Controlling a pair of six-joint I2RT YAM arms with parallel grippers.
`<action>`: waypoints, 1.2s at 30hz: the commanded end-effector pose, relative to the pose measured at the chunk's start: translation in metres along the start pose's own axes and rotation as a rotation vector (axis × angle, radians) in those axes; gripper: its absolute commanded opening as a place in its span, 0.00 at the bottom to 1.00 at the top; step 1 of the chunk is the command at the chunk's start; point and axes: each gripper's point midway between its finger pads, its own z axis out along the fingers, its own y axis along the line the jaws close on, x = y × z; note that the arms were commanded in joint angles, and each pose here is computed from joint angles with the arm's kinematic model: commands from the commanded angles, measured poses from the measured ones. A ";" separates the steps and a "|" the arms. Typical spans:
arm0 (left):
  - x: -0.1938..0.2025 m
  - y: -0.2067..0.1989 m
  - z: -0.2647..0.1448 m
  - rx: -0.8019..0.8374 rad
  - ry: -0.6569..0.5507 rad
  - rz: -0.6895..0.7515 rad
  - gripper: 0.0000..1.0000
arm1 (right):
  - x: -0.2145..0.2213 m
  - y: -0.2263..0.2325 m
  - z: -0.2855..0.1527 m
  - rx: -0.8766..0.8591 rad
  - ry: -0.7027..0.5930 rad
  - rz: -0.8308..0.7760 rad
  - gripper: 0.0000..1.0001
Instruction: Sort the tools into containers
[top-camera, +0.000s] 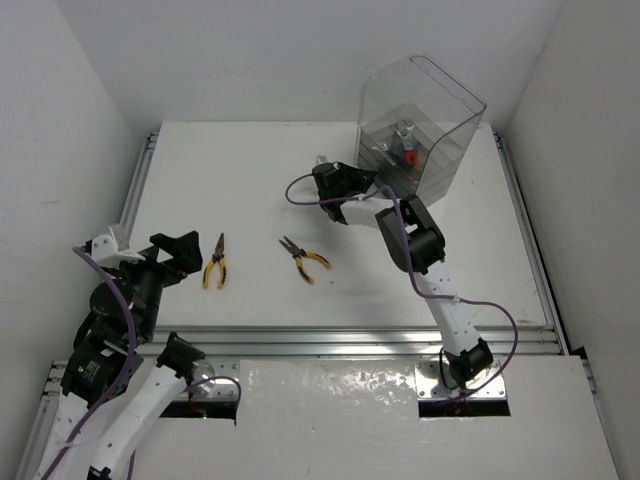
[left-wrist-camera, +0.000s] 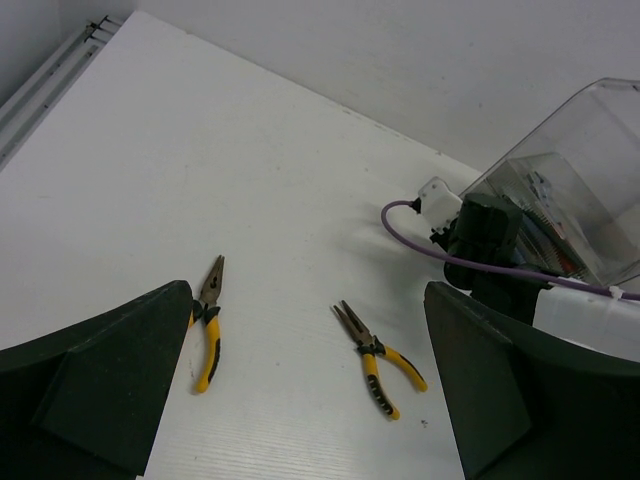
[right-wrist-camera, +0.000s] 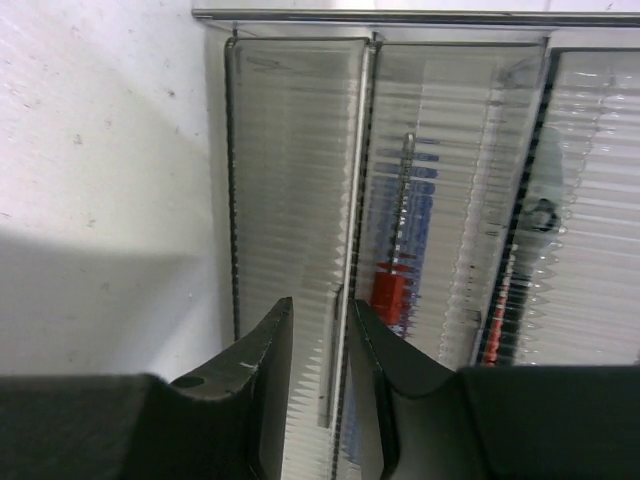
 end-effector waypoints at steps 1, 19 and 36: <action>-0.008 -0.006 0.000 0.029 -0.032 -0.006 1.00 | 0.004 -0.005 0.010 0.047 0.029 0.032 0.29; -0.008 -0.006 -0.001 0.030 -0.031 -0.007 1.00 | 0.002 -0.023 0.007 0.124 0.035 0.068 0.00; -0.008 -0.005 -0.002 0.026 -0.036 -0.010 1.00 | -0.046 0.018 -0.073 -0.119 -0.053 0.185 0.00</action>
